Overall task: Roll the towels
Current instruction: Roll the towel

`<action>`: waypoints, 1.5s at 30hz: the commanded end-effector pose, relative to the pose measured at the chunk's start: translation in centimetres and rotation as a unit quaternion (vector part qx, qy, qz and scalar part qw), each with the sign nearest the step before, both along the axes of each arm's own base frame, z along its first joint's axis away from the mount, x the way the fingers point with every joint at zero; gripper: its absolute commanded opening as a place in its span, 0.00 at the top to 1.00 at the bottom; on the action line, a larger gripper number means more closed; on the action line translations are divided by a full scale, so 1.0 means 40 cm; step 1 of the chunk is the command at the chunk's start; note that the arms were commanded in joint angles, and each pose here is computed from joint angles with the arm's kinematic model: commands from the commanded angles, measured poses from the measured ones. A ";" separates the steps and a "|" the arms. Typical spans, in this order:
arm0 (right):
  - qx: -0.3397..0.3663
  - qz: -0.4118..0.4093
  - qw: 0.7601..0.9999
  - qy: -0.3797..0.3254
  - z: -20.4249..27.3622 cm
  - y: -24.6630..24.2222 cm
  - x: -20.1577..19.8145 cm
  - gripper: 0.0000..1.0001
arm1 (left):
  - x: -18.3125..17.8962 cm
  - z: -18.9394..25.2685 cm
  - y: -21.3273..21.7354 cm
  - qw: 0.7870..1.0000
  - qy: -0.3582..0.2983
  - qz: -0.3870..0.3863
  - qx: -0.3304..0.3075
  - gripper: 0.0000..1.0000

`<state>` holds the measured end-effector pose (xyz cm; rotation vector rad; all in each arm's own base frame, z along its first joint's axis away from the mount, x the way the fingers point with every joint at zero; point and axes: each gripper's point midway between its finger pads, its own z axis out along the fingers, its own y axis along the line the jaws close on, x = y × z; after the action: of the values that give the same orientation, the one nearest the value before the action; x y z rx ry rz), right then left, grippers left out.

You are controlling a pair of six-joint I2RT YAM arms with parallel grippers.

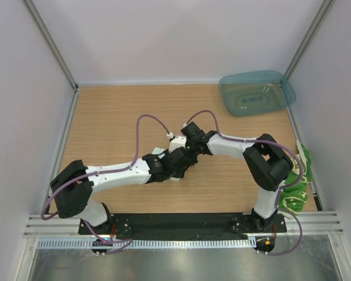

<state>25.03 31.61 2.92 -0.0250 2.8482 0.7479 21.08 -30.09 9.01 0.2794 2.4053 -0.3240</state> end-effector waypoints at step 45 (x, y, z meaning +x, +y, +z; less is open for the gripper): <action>-0.004 -0.118 0.993 -0.003 0.095 -0.343 0.130 0.30 | -0.034 -0.318 0.108 0.976 0.115 0.077 0.171 0.74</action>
<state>30.40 19.18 5.33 0.3305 2.8010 0.7070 23.62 -30.58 2.30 0.1352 2.4682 -0.0904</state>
